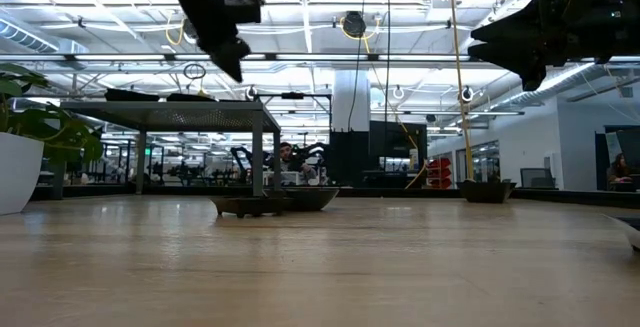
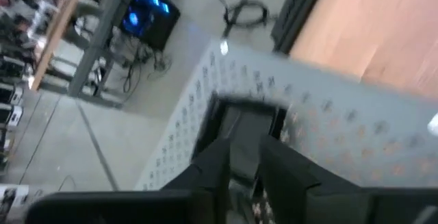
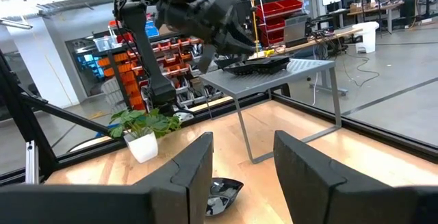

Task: Pick & Place Mini shaped plates
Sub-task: Stack the square plate on top of the square plate on the shelf

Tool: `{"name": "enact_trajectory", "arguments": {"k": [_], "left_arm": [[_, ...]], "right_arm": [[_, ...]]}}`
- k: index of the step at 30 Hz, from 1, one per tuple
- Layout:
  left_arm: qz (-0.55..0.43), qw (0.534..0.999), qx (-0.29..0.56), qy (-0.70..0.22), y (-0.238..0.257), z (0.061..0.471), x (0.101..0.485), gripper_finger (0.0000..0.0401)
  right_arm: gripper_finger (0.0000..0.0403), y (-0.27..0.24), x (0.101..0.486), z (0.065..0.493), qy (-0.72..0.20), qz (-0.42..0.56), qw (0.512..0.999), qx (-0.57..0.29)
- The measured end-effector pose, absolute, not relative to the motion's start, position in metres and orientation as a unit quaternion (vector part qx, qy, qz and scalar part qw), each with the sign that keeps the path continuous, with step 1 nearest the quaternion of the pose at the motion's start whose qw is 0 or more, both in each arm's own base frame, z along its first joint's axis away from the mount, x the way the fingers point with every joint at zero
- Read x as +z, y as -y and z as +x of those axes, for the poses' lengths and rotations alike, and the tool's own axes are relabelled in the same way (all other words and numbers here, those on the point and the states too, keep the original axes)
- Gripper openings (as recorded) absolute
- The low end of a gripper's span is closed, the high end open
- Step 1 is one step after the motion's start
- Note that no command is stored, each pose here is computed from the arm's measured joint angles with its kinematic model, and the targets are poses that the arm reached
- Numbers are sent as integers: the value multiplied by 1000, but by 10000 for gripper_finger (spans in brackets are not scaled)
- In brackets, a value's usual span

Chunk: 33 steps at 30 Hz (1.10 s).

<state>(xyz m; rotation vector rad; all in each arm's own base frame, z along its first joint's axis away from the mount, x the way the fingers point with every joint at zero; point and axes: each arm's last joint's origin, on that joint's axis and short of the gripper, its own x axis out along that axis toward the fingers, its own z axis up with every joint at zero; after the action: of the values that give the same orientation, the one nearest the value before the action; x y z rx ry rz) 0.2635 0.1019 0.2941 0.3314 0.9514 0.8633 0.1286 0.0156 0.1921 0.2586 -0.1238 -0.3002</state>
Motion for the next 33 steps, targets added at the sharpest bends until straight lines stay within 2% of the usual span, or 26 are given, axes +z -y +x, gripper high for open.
{"name": "enact_trajectory", "arguments": {"k": [8,16,21,24,33], "left_arm": [[132,843,382,-354,-78,271,312,142],[40,898,306,-314,-40,286,308,152],[-7,895,303,-326,-14,295,292,154],[-55,892,303,-330,-3,299,283,154],[-186,859,224,-421,36,311,244,154]], "right_arm": [[141,-16,192,129,60,128,979,-149],[141,-16,192,129,57,127,981,-135],[141,-24,192,130,44,121,992,-5],[141,-27,191,130,34,117,991,45],[141,-28,191,130,33,117,991,58]]}}
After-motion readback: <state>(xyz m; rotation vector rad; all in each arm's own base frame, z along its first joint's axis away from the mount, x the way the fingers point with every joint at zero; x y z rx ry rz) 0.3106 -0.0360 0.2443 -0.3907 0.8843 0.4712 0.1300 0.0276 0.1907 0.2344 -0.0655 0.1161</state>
